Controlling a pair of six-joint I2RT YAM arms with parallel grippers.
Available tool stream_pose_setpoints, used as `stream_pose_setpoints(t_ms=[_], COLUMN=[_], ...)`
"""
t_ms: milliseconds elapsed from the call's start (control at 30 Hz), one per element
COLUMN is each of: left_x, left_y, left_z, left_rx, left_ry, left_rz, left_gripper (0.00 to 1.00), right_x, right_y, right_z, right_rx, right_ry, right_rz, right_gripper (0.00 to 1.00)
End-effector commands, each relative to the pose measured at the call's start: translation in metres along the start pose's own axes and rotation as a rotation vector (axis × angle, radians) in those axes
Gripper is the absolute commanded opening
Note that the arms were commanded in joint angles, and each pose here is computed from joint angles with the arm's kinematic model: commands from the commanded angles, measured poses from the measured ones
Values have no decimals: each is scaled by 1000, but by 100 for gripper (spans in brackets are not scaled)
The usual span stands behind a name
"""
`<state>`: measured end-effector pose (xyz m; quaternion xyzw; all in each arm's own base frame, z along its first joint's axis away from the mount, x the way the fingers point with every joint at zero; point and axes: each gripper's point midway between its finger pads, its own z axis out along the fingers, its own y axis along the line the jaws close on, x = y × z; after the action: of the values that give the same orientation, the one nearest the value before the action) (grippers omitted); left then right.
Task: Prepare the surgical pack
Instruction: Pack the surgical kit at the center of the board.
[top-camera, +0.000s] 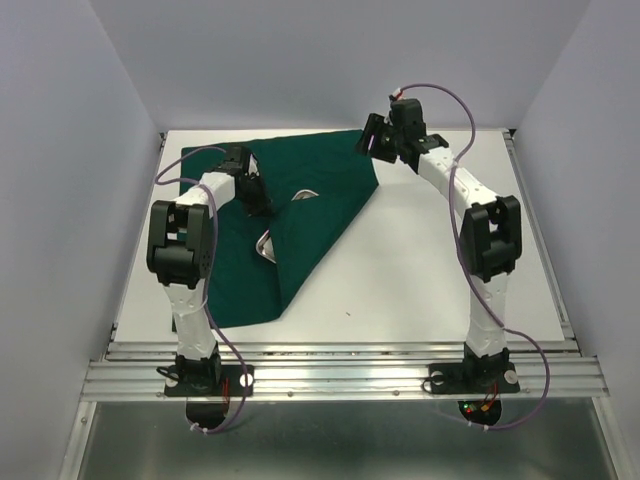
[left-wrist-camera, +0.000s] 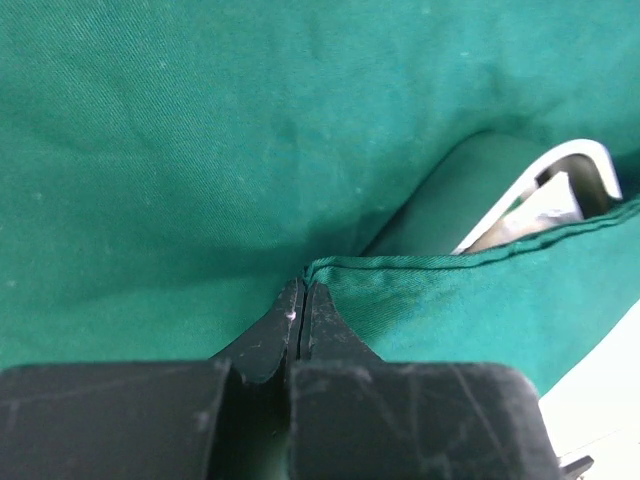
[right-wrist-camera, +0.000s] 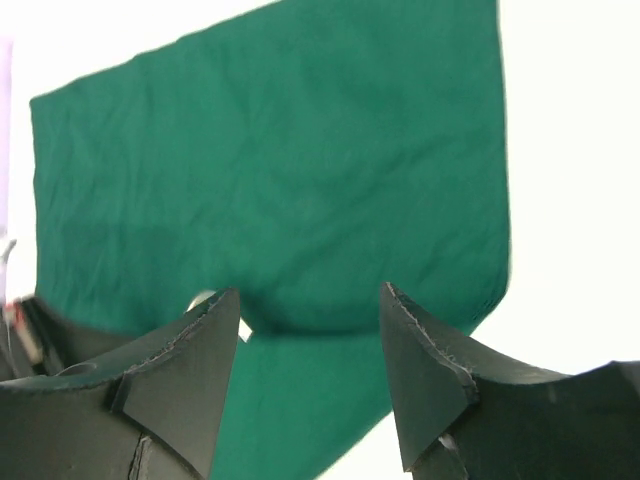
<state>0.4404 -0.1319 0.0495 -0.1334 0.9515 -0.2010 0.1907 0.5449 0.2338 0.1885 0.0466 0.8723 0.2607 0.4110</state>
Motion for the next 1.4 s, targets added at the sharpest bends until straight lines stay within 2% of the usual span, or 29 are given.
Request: stream_pose_setpoints(t_ms=[0, 33, 67, 100, 233, 367, 700, 867, 900, 1000, 1033, 1100, 1133, 1167, 1233, 1267, 1367], left_x=[-9, -8, -7, -6, -3, 3, 14, 16, 17, 20, 21, 24, 26, 28, 35, 40, 53], left_y=[3, 4, 6, 7, 12, 15, 24, 26, 27, 28, 29, 29, 29, 28, 25, 24, 14], left_z=[3, 4, 5, 6, 10, 14, 23, 25, 27, 29, 29, 29, 29, 30, 29, 29, 29], left_rx=[-28, -31, -37, -40, -55, -61, -75, -82, -81, -83, -81, -82, -83, -81, -80, -77, -61], left_ry=[-20, -17, -13, -11, 5, 22, 53, 62, 65, 76, 79, 84, 86, 88, 95, 103, 114], left_rz=[14, 14, 14, 14, 14, 16, 18, 17, 17, 16, 17, 20, 21, 25, 32, 36, 50], left_gripper=[0, 0, 0, 0, 0, 0, 0, 0, 0, 0, 0, 0, 0, 0, 0, 0, 0], right_x=[-44, -34, -47, -39, -48, -23, 14, 32, 35, 29, 33, 17, 12, 25, 7, 18, 7], right_y=[-22, -38, -37, -53, -61, -85, -97, -95, -88, -86, -95, -88, -91, -102, -95, -109, -108], right_z=[16, 35, 39, 55, 79, 115, 155, 166, 167, 161, 160, 145, 140, 137, 118, 113, 88], right_rx=[41, 85, 92, 139, 156, 178, 108, 79, 68, 86, 128, 144, 170, 207, 223, 254, 294], right_ry=[-87, -67, -104, -100, -129, -86, -30, 5, 10, -3, -2, -38, -59, -36, -86, -59, -93], right_rz=[6, 13, -5, -9, -54, -84, -100, -113, -119, -96, -88, -73, -68, -60, -54, -45, -47], right_gripper=[63, 62, 62, 62, 62, 65, 66, 49, 39, 20, 9, 1, 1, 1, 1, 1, 1])
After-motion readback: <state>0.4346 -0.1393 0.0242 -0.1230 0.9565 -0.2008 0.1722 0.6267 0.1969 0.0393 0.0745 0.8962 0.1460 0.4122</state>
